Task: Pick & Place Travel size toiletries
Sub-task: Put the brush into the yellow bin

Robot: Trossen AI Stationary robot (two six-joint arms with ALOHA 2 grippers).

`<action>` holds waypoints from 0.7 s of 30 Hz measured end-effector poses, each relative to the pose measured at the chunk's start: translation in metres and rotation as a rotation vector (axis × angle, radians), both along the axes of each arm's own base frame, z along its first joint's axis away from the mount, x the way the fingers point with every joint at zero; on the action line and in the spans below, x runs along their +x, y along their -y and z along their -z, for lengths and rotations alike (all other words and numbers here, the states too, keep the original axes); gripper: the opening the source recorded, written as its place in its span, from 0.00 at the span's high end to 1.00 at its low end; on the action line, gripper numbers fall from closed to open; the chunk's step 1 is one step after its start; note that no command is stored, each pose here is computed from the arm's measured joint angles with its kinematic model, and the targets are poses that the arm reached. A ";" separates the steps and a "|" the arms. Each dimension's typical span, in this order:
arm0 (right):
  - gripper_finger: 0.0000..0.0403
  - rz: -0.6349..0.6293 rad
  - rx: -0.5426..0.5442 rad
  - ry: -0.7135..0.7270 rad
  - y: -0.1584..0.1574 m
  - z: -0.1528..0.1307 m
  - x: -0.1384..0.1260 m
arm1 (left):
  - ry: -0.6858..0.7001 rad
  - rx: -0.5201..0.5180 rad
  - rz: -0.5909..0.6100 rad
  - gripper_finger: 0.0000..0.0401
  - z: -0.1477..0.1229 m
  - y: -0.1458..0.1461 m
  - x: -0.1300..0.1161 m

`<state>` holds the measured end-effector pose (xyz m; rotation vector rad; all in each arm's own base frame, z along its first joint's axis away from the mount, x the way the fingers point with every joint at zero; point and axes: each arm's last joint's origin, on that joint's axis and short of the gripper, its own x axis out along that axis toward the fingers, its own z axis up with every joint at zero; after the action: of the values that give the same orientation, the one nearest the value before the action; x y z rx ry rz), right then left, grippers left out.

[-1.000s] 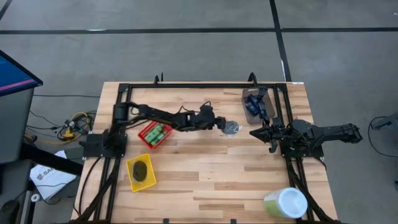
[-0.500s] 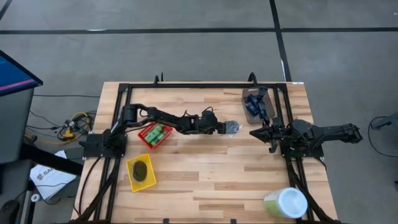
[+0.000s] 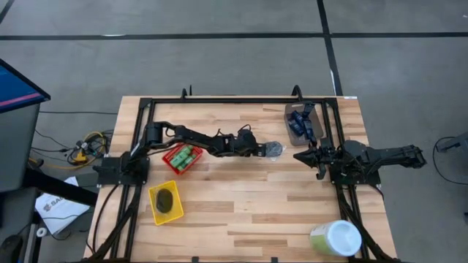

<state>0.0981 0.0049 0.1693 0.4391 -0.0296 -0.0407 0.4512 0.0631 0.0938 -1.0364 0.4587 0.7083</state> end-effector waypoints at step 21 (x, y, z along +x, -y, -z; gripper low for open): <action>1.00 0.000 0.000 0.000 0.000 0.000 0.000 | -0.066 0.080 0.249 1.00 -0.076 0.033 -0.020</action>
<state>0.0981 0.0049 0.1694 0.4392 -0.0299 -0.0406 0.4309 0.0298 0.1694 -0.8645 0.6003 0.5345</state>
